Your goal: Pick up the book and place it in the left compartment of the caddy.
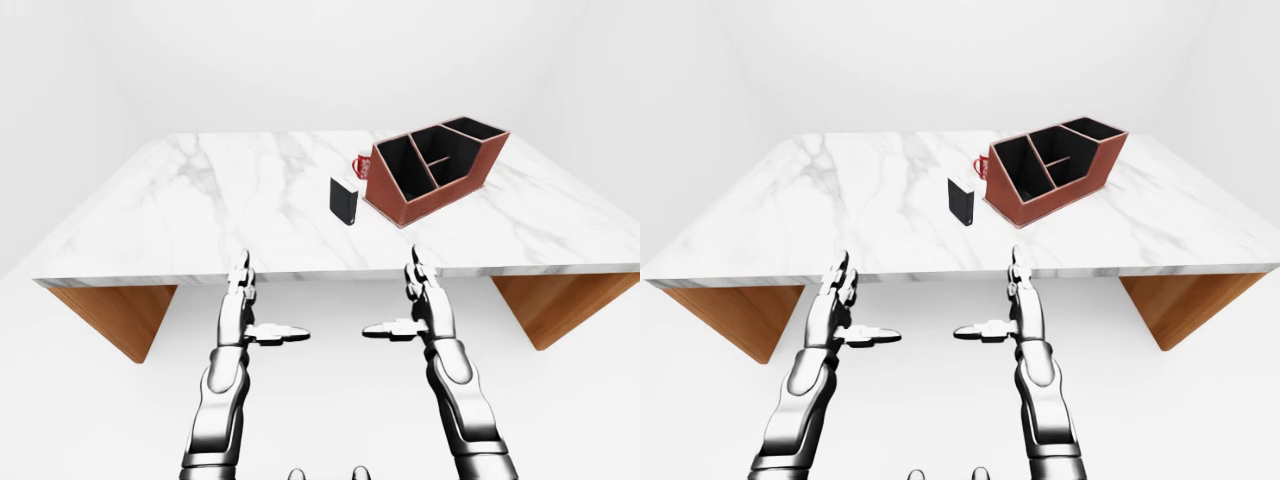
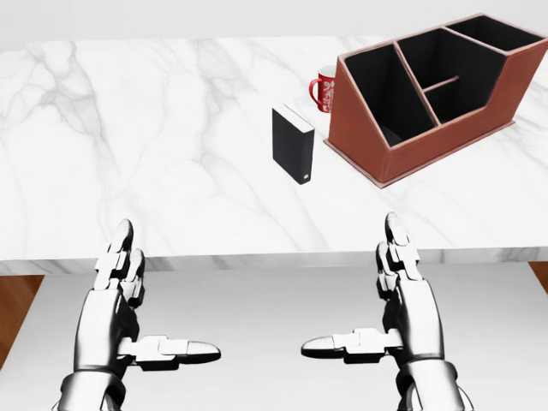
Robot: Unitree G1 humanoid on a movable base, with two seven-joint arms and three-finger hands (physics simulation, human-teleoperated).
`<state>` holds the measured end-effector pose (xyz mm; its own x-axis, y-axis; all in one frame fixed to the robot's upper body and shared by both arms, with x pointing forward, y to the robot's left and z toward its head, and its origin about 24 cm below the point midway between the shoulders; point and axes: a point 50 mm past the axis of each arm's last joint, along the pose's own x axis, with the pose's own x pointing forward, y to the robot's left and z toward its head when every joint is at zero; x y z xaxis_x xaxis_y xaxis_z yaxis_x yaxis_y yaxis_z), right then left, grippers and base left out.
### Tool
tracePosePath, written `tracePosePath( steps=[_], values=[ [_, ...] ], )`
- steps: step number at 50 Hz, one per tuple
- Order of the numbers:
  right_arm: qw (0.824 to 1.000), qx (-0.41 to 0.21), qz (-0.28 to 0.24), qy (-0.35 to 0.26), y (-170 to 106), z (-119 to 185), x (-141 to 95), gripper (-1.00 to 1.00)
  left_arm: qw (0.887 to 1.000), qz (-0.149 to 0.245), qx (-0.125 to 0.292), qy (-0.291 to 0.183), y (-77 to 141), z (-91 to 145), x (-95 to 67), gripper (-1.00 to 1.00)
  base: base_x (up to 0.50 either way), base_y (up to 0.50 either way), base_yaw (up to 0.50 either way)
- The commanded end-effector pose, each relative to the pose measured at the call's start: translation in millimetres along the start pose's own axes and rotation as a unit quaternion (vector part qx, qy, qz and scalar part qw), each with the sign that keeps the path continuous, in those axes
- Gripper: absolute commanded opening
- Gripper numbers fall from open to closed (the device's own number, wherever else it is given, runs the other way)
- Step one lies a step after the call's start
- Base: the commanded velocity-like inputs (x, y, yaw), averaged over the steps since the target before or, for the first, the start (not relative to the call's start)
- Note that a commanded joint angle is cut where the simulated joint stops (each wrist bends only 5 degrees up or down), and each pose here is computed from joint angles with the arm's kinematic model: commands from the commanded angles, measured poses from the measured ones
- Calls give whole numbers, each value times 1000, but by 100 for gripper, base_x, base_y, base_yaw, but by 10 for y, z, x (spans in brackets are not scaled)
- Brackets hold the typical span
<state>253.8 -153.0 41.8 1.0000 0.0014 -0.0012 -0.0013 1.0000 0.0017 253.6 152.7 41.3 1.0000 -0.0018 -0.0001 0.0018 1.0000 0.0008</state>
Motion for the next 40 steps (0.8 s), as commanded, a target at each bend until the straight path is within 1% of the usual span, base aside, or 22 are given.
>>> tracePosePath(
  steps=[1, 8, 11, 13, 14, 17, 18, 20, 23, 25, 29, 34, 35, 36, 40],
  values=[
    [1000, 2, 1, 0, -64, 42, 21, 100, 1000, -5, 4, -1, 55, 16, -3, 100, 0, 0, 0],
    [1000, 1, 4, 0, -62, 76, 6, 100, 1000, -15, 11, -2, 47, 47, 12, 100, 0, 0, 0],
    [1000, 3, 7, -3, -42, 128, 33, 100, 1000, -15, 21, -5, 77, 92, 53, 100, 0, 0, 0],
    [1000, -1, 11, -17, -24, 202, 72, 100, 1000, -17, 21, -3, 99, 123, 102, 100, 0, 0, 0],
    [999, -3, 7, -38, -32, 308, 117, 100, 1000, -12, 24, -8, 135, 186, 156, 100, 0, 0, 0],
    [998, -10, 5, -68, -35, 463, 190, 100, 999, -9, 26, -36, 165, 334, 219, 100, 0, 0, 0],
    [995, -11, 7, -94, -20, 597, 237, 100, 998, -9, 31, -54, 178, 429, 259, 100, 0, 0, 0],
    [993, -17, 10, -113, 3, 696, 267, 100, 997, -6, 31, -71, 194, 519, 291, 100, 0, 0, 0],
    [989, -11, 13, -145, 30, 862, 301, 100, 994, -3, 29, -109, 200, 719, 333, 100, 0, 0, 0],
    [987, -8, 15, -157, 43, 924, 308, 100, 991, -5, 31, -126, 182, 808, 349, 100, 0, 0, 0],
    [985, -7, 22, -174, 61, 995, 272, 100, 987, -7, 32, -158, 154, 980, 395, 100, 0, 0, 0],
    [984, -1, 31, -177, 74, 1001, 240, 100, 984, -7, 44, -171, 145, 1053, 412, 100, 0, 0, 0],
    [985, -2, 37, -170, 85, 964, 231, 100, 984, -4, 35, -176, 159, 1082, 415, 100, 0, 0, 0],
    [986, -6, 36, -163, 85, 933, 238, 100, 983, -3, 35, -178, 162, 1094, 424, 100, 0, 0, 0],
    [985, 0, 46, -165, 103, 936, 218, 100, 983, -1, 36, -182, 169, 1120, 434, 100, 42, -2, 0]
  ],
)
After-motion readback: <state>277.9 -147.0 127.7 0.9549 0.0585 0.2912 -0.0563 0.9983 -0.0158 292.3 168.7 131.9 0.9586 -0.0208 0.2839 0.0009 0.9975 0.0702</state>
